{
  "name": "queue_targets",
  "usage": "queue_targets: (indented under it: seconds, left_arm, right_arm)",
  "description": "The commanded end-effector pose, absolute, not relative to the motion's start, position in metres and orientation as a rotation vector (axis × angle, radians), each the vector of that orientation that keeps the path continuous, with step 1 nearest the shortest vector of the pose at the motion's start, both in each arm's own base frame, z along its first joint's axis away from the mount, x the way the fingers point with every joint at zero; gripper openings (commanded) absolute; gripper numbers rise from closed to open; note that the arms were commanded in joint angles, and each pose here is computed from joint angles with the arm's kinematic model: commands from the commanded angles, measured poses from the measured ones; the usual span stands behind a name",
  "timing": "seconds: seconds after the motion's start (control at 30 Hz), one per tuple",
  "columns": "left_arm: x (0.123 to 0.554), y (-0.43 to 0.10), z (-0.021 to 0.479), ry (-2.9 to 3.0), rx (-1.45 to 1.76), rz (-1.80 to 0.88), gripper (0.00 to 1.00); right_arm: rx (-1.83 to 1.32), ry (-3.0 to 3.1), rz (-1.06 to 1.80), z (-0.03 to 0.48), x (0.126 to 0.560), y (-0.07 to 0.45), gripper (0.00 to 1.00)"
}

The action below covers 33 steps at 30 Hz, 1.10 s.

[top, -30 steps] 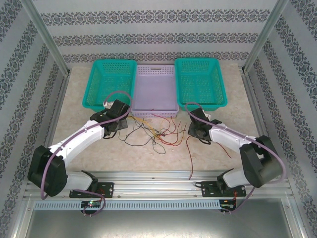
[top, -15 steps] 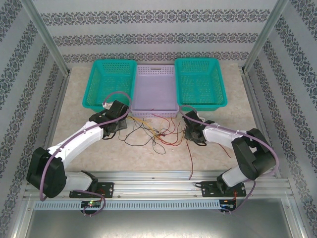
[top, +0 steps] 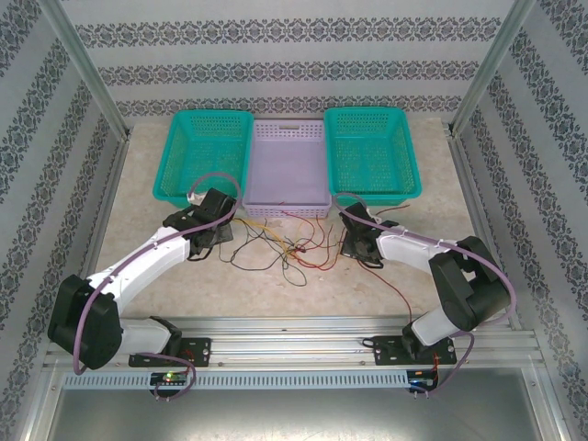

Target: Untangle the cables

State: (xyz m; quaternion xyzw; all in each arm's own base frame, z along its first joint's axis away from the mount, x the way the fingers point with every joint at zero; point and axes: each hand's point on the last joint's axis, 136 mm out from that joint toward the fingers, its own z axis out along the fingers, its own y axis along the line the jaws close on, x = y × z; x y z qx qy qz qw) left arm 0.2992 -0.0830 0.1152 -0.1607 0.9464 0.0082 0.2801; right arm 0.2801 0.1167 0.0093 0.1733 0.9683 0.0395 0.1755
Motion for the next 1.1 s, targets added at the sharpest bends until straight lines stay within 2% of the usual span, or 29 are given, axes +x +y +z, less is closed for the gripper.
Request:
queue_targets:
  seconds: [0.0,0.57,0.87,1.07]
  left_arm:
    - [0.301,-0.080,0.123,2.511,-0.435,0.001,0.00]
    - [0.300,-0.093,0.119,2.530,-0.431,-0.097,0.00]
    - [0.303,-0.111,0.118,2.539,-0.374,-0.217,0.00]
    - [0.303,-0.118,0.117,2.535,-0.330,-0.245,0.00]
  right_arm:
    - [0.481,2.773,0.170,-0.009,0.276,0.121,0.00]
    - [0.346,2.491,0.295,0.133,0.276,0.117,0.00]
    - [0.236,2.290,0.401,0.257,0.281,0.124,0.00]
    - [0.158,2.187,0.435,0.324,0.305,0.136,0.00]
